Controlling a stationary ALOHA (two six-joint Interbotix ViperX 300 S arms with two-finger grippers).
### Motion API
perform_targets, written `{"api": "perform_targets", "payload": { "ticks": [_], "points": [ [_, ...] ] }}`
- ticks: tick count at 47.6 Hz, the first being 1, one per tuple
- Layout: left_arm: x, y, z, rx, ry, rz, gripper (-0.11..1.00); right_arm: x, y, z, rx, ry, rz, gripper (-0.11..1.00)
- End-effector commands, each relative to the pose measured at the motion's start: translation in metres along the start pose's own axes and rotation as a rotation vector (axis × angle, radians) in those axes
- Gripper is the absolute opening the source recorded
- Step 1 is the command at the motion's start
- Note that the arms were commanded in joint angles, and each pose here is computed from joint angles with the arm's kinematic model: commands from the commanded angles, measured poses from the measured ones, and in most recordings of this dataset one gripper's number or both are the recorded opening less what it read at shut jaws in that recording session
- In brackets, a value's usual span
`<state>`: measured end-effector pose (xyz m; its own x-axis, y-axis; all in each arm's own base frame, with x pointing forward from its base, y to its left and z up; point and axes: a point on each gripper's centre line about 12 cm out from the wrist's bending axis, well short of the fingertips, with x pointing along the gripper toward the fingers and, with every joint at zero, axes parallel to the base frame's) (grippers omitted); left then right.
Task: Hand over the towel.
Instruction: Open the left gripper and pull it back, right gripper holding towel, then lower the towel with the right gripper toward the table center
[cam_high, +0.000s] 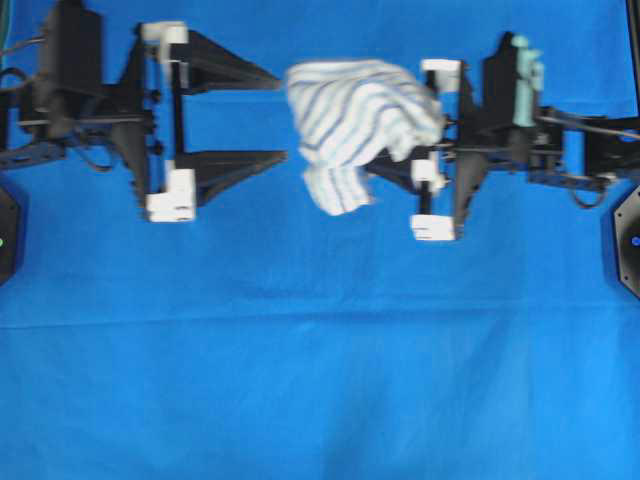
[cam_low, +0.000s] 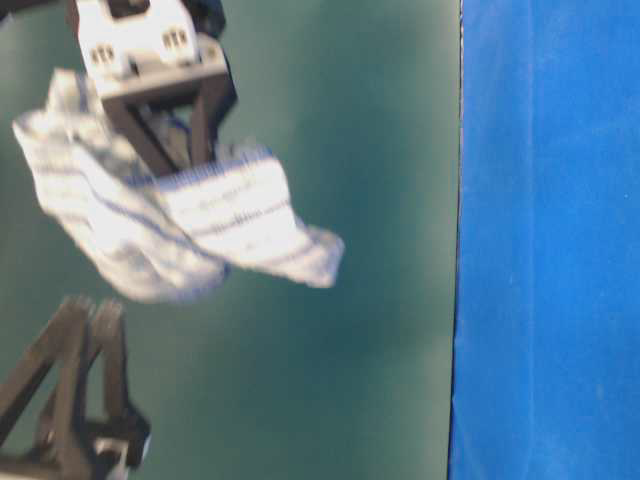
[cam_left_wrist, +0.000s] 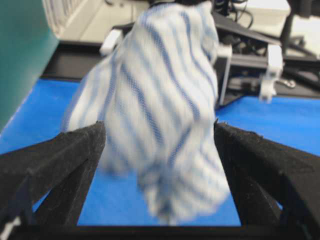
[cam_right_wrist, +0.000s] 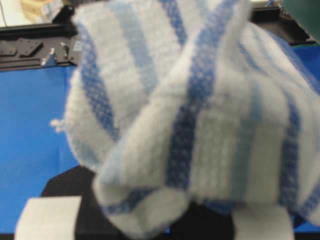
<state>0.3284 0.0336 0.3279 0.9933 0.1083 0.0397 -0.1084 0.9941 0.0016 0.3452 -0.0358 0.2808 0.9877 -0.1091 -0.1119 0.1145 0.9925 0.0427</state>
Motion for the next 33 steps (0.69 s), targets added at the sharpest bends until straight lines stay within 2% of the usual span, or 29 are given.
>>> {"api": "perform_targets", "payload": {
  "ticks": [1, 10, 20, 26, 33],
  "points": [
    [-0.016, -0.001, 0.014, -0.001, -0.054, -0.002, 0.93, -0.017, 0.0, 0.011, 0.004, -0.035, 0.002, 0.1],
    [-0.042, 0.0, 0.021, -0.001, -0.095, -0.002, 0.93, -0.039, 0.0, 0.008, 0.007, -0.009, 0.002, 0.1],
    [-0.039, 0.0, 0.02, -0.001, -0.089, -0.002, 0.93, -0.032, -0.001, 0.004, 0.009, 0.023, -0.004, 0.1],
    [-0.034, 0.0, 0.017, -0.001, -0.078, -0.002, 0.93, -0.008, -0.01, -0.016, 0.016, 0.167, -0.031, 0.1],
    [-0.032, 0.0, 0.016, -0.001, -0.071, -0.002, 0.93, 0.028, -0.018, -0.053, 0.024, 0.426, -0.056, 0.1]
  ]
}}
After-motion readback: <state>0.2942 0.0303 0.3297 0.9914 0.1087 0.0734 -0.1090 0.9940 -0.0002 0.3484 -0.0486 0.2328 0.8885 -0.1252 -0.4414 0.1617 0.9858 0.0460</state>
